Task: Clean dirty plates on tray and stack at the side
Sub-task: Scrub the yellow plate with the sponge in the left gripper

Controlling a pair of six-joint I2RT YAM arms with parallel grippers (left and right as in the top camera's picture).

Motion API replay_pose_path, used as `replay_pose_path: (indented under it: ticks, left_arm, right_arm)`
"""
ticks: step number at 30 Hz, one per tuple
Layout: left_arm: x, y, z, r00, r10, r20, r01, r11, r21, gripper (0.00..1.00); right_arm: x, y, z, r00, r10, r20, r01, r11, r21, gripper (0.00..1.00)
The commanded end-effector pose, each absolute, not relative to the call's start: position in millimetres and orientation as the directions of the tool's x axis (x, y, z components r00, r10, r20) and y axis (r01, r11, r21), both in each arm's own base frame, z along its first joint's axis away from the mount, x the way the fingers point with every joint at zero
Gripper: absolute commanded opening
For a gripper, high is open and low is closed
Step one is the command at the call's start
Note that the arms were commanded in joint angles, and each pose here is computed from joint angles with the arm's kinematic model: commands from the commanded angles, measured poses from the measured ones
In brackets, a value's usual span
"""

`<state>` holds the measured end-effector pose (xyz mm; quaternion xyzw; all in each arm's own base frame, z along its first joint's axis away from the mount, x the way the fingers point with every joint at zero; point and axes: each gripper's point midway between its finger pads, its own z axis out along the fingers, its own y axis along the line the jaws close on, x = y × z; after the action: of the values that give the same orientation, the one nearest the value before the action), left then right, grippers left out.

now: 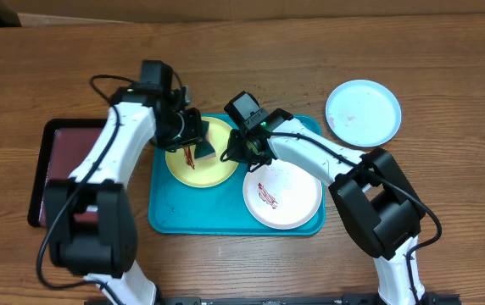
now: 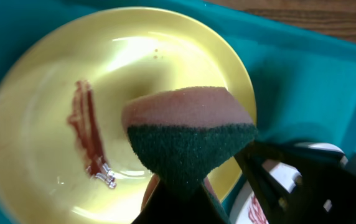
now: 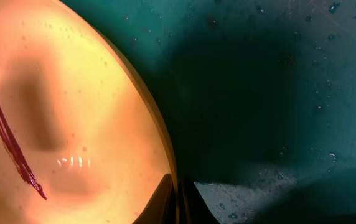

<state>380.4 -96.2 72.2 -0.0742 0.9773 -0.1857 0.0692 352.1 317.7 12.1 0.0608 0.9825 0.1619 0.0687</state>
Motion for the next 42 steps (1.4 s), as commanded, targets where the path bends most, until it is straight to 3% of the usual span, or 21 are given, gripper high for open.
replay_pose_path:
  ticks: [1,7,11,15,22,26,28,32,35,38,42]
  left_arm:
    - [382.0,-103.3,47.9,-0.983,-0.172,-0.062,-0.136,0.915,-0.379,0.04]
    - [384.3,-94.6,4.9,-0.985,-0.173,-0.015,-0.159,0.936,-0.315,0.04]
    - [377.6,-48.1,-14.8,-0.964,-0.264,-0.025,-0.263,0.964,-0.047,0.04]
    - [374.3,1.5,-5.1,-0.943,-0.311,-0.115,-0.33,0.918,0.223,0.04]
    - [377.9,33.6,27.6,-0.928,-0.319,-0.192,-0.371,0.841,0.395,0.04]
    - [394.2,26.7,50.9,-0.922,-0.325,-0.211,-0.382,0.854,0.353,0.04]
    - [403.5,10.5,60.1,-0.927,-0.322,-0.191,-0.365,0.893,0.265,0.04]
    - [420.0,-51.6,73.8,-0.967,-0.226,-0.115,-0.22,0.973,-0.068,0.04]
    - [419.2,-99.9,83.0,-0.986,-0.156,-0.065,-0.126,0.936,-0.329,0.04]
    - [407.2,-117.7,77.5,-0.991,-0.134,-0.012,-0.119,0.912,-0.393,0.04]
    - [384.4,-126.7,55.8,-0.993,-0.104,0.051,-0.116,0.92,-0.375,0.04]
  right_arm:
    - [344.4,313.1,2.9,-0.984,0.139,-0.107,0.102,0.95,0.296,0.04]
    - [345.2,313.7,3.2,-0.985,0.134,-0.112,0.095,0.95,0.298,0.04]
    - [346.1,312.4,2.9,-0.984,0.132,-0.119,0.093,0.952,0.291,0.04]
    - [347.9,310.4,2.6,-0.982,0.136,-0.13,0.095,0.955,0.281,0.04]
    - [347.9,310.3,2.6,-0.982,0.136,-0.13,0.095,0.955,0.281,0.04]
    - [347.9,310.3,2.6,-0.982,0.136,-0.13,0.095,0.955,0.281,0.04]
    - [347.9,310.3,2.6,-0.982,0.136,-0.13,0.095,0.955,0.281,0.04]
    - [347.9,310.3,2.6,-0.982,0.136,-0.13,0.095,0.955,0.281,0.04]
    - [347.9,310.3,2.6,-0.982,0.136,-0.13,0.095,0.955,0.281,0.04]
    - [348.6,310.9,2.9,-0.982,0.137,-0.133,0.095,0.954,0.284,0.04]
    - [349.5,311.7,3.3,-0.981,0.137,-0.136,0.093,0.953,0.287,0.04]
